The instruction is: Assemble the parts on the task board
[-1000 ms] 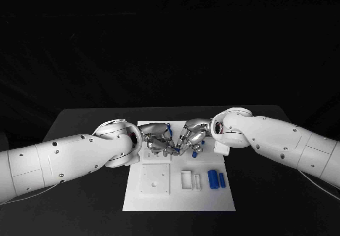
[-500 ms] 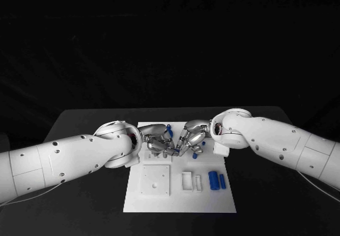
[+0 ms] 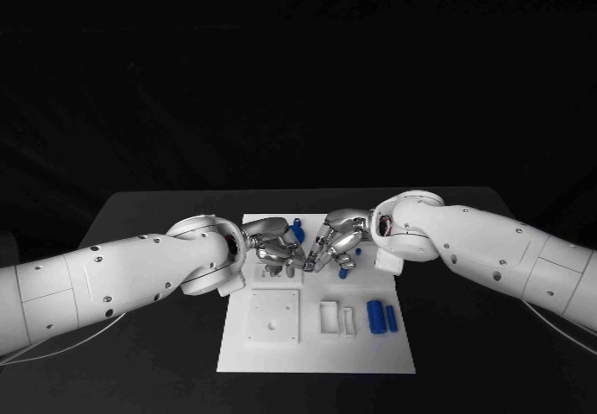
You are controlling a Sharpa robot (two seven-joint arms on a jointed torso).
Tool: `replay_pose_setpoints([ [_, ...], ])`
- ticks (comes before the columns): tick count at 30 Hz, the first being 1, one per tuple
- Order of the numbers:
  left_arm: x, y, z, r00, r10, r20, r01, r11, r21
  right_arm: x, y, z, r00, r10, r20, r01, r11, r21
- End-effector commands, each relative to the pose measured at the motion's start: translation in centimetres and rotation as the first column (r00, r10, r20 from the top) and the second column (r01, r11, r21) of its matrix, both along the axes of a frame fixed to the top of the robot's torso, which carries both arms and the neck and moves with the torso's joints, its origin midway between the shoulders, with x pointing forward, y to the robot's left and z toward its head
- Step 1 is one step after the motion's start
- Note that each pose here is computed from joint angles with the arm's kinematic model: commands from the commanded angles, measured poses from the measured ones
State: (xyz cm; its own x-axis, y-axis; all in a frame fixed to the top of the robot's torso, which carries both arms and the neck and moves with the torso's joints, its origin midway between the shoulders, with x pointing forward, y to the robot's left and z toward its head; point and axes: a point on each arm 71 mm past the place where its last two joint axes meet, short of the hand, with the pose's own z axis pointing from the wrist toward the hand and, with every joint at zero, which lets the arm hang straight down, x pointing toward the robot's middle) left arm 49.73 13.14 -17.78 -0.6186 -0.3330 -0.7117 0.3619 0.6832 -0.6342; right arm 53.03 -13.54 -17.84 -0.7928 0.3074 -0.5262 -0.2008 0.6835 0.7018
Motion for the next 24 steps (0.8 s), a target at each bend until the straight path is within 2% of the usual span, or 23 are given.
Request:
replay_pose_setpoints([
  [1, -0.45, -0.8, 0.12, 0.998, -0.017, -0.055, 0.012, 0.995, -0.098, 0.2, 0.3, 0.6, 0.999, -0.03, 0.031, 0.028, 0.997, 0.069],
  [6, -0.34, -0.5, -0.11, 0.997, 0.002, -0.071, -0.01, 0.994, -0.11, 0.5, -0.3, 0.7, 0.996, -0.073, 0.044, 0.069, 0.993, 0.098],
  [24, 0.15, 1.0, -0.13, 0.996, 0.065, -0.062, -0.073, 0.989, -0.126, 0.8, -2.5, 0.6, 0.987, -0.151, 0.057, 0.143, 0.982, 0.121],
])
